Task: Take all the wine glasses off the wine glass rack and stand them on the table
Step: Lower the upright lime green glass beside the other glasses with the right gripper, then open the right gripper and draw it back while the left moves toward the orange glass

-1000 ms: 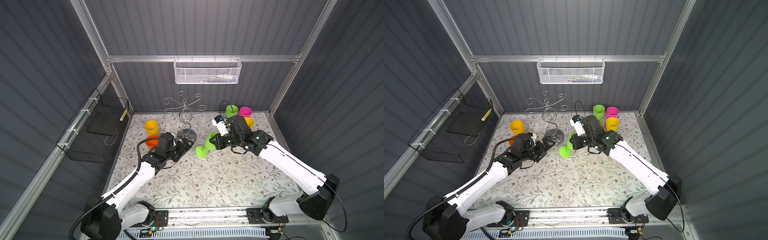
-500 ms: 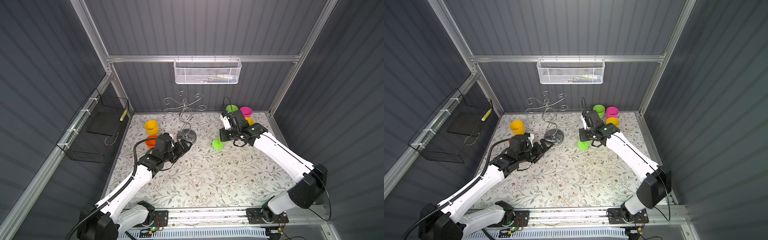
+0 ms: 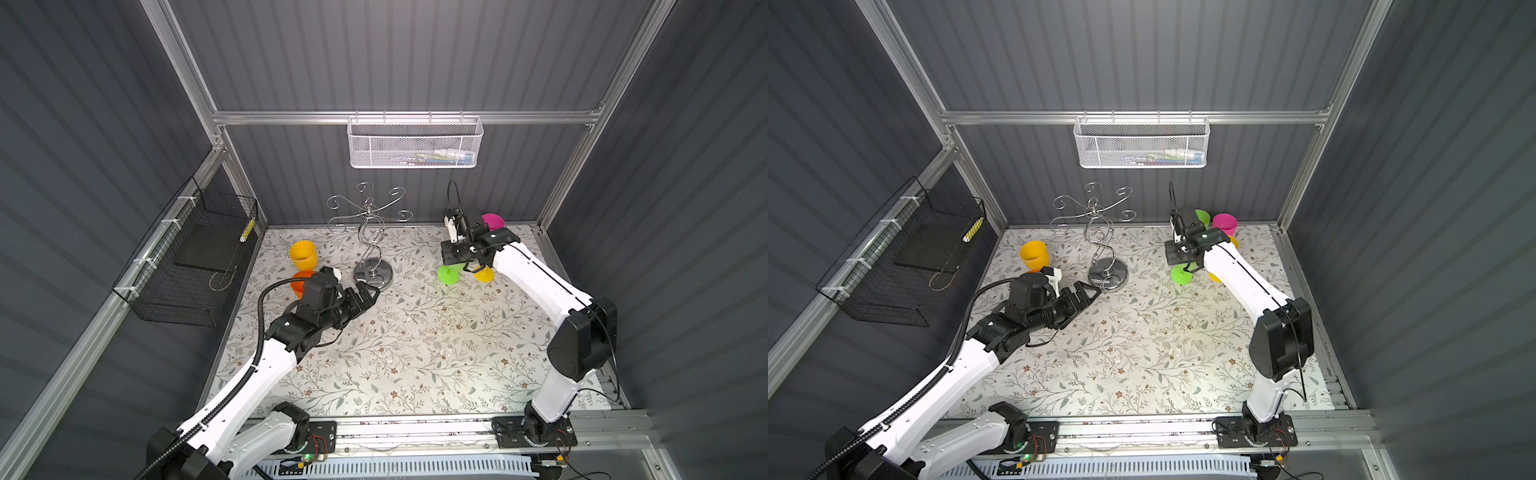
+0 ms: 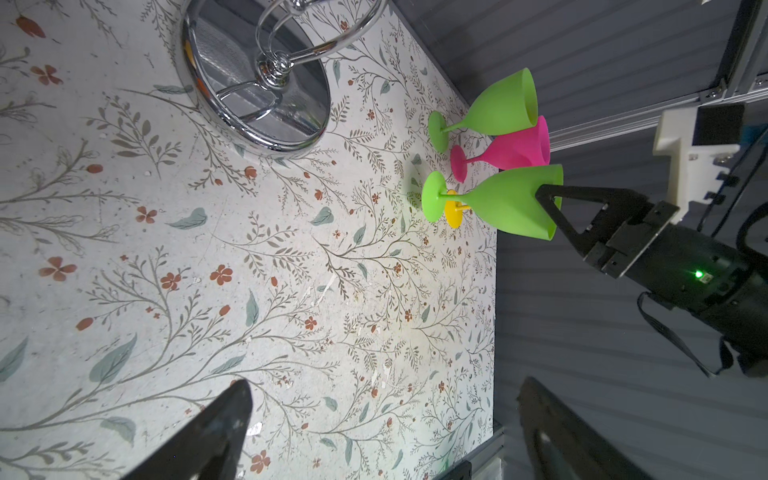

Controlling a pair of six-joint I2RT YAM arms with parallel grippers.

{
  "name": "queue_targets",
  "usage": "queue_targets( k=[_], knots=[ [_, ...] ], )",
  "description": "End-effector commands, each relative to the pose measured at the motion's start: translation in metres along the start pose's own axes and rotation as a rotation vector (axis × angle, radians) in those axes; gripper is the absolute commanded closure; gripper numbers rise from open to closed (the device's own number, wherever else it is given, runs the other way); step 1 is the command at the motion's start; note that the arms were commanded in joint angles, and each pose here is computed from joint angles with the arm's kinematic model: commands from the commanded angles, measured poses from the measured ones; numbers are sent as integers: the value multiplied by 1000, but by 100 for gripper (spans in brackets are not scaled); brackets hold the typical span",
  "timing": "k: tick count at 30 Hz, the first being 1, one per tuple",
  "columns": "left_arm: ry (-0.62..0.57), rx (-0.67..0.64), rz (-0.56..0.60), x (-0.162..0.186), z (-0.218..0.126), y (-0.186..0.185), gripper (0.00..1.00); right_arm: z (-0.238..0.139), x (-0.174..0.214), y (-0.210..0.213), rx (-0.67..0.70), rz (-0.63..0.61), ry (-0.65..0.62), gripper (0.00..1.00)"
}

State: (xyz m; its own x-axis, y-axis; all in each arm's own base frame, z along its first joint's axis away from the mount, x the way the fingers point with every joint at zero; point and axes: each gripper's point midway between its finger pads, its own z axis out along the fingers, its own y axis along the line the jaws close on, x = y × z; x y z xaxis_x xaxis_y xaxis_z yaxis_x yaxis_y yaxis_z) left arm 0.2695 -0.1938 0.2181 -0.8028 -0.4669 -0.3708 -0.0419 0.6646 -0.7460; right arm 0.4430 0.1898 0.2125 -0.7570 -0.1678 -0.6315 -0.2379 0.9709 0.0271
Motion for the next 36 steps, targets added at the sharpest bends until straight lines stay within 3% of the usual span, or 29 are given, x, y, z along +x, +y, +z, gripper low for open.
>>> queue_targets(
  k=[1, 15, 27, 36],
  knots=[
    [-16, 4, 44, -4, -11, -8, 0, 6, -4, -15, 51, -23, 19, 100],
    [-36, 45, 114, -11, -16, -23, 0, 38, 1, -38, 75, -22, 79, 100],
    [-117, 10, 303, -33, -46, -43, 0, 32, -5, -35, 51, -36, 56, 59],
    [-275, -88, 550, -69, -94, -63, 0, -38, -23, -30, -6, -9, -132, 19]
  ],
)
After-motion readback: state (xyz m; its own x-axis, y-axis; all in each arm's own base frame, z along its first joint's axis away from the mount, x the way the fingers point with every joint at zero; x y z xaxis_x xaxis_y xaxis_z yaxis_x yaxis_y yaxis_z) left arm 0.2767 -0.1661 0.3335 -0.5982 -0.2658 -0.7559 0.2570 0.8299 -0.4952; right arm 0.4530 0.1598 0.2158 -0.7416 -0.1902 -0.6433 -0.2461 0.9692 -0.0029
